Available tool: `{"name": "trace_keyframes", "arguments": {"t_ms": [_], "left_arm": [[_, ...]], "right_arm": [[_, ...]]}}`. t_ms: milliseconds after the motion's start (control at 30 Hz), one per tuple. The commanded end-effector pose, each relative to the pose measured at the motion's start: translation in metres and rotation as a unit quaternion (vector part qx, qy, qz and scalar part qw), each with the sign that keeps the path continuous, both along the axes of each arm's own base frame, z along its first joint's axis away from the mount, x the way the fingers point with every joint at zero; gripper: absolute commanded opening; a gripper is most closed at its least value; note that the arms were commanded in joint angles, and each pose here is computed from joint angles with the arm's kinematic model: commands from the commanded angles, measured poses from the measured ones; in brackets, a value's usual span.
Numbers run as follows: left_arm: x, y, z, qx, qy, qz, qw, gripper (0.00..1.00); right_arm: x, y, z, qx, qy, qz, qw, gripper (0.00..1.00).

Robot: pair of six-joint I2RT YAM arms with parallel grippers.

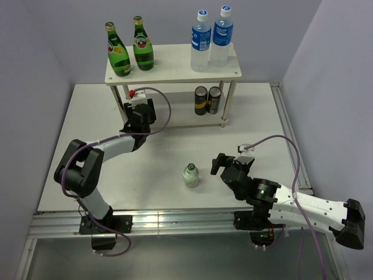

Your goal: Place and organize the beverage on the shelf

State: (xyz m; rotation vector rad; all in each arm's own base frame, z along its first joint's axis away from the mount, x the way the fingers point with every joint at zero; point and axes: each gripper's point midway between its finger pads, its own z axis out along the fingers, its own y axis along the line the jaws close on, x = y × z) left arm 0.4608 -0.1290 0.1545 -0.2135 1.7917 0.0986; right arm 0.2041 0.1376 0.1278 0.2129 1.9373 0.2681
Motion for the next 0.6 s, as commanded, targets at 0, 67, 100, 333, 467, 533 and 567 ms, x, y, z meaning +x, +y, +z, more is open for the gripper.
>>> {"name": "trace_keyframes", "arguments": {"t_ms": [0, 67, 100, 333, 467, 533, 567], "left_arm": [[0.030, -0.001, 0.082, -0.062, -0.131, 0.024, 0.989, 0.00], [0.036, 0.001, 0.082, -0.063, -0.128, 0.031, 0.989, 0.00], [0.040, 0.003, 0.076, -0.060, -0.122, 0.033, 0.990, 0.00], [0.051, 0.011, 0.067, -0.058, -0.115, 0.046, 0.991, 0.13], [0.055, 0.013, 0.060, -0.055, -0.107, 0.043, 0.992, 0.23], [0.056, 0.013, 0.057, -0.053, -0.105, 0.044, 0.992, 0.35], [0.057, 0.012, 0.055, -0.053, -0.102, 0.040, 0.993, 0.44]], "right_arm": [[0.004, 0.003, 0.012, 0.017, -0.016, -0.009, 1.000, 1.00], [0.004, 0.003, 0.012, 0.016, -0.017, -0.010, 1.000, 1.00], [0.004, 0.003, 0.011, 0.017, -0.016, -0.010, 1.000, 1.00], [0.005, 0.003, 0.011, 0.016, -0.017, -0.011, 1.000, 1.00], [0.005, 0.003, 0.011, 0.013, -0.015, -0.011, 1.000, 1.00], [0.005, 0.003, 0.011, 0.014, -0.015, -0.012, 1.000, 1.00], [0.005, 0.003, 0.011, 0.013, -0.015, -0.012, 1.000, 1.00]]}}
